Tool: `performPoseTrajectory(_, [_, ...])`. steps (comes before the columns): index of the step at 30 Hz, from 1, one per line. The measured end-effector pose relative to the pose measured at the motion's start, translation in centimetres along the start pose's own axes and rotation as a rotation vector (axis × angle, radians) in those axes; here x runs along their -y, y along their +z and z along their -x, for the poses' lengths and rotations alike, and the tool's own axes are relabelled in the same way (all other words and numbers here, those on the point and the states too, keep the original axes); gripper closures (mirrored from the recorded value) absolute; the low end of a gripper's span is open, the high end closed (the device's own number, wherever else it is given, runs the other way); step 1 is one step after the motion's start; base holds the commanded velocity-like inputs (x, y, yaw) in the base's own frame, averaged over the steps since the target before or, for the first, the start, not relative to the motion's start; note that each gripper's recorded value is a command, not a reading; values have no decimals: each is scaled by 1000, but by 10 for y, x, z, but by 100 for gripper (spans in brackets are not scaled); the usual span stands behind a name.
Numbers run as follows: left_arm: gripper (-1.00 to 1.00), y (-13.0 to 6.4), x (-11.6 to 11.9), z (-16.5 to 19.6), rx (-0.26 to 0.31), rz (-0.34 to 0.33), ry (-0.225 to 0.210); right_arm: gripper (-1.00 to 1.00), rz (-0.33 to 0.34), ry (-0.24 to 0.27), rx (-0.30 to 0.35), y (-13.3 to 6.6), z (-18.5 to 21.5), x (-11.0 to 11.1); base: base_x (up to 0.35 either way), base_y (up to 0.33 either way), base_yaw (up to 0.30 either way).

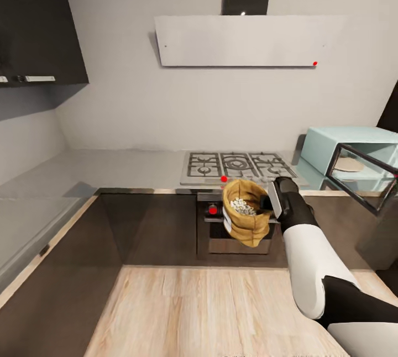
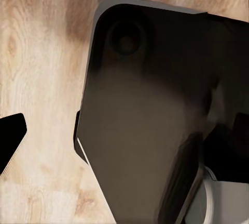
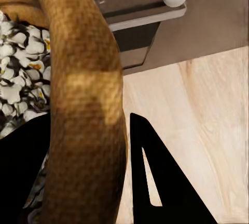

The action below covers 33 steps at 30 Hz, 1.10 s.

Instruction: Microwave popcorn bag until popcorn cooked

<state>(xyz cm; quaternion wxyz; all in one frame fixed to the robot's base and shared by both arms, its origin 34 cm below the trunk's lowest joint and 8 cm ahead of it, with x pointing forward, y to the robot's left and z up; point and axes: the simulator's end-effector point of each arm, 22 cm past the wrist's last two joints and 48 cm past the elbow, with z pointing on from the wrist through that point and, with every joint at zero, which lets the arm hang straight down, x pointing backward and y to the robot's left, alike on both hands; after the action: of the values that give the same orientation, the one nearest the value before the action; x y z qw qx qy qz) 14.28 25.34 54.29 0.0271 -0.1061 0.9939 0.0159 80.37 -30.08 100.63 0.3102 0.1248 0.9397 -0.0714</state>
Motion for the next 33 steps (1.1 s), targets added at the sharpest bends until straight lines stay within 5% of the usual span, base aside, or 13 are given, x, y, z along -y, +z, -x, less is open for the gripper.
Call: performPoseTrajectory(33, [-100, 0, 1, 0, 2, -7, 2, 100, -85, 24, 13, 6, 11, 61, 0, 0, -288])
